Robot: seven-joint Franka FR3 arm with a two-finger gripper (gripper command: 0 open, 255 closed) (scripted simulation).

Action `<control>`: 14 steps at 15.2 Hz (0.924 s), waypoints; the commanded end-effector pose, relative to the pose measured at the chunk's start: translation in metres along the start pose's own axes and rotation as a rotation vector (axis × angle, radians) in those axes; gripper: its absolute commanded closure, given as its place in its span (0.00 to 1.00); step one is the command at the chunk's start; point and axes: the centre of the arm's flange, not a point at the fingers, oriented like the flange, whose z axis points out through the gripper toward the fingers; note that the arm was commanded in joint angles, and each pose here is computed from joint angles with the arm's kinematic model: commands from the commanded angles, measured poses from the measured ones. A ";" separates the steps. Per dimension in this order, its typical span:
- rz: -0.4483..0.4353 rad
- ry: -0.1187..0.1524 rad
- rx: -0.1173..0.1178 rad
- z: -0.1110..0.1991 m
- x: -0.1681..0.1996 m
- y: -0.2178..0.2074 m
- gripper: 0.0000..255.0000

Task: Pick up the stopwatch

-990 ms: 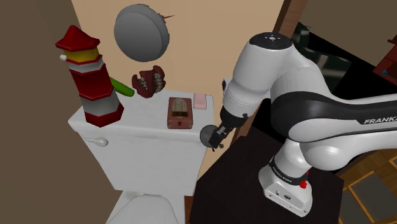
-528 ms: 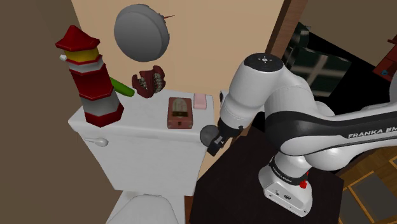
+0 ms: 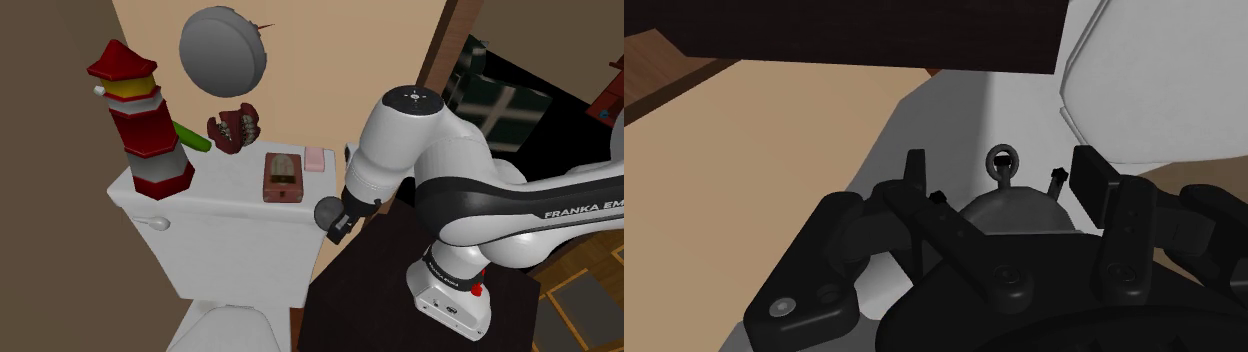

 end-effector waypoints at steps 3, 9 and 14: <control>0.000 0.000 0.000 0.001 0.000 0.001 1.00; 0.000 0.000 0.000 -0.030 0.004 0.003 1.00; 0.000 0.000 0.000 -0.056 0.008 0.006 1.00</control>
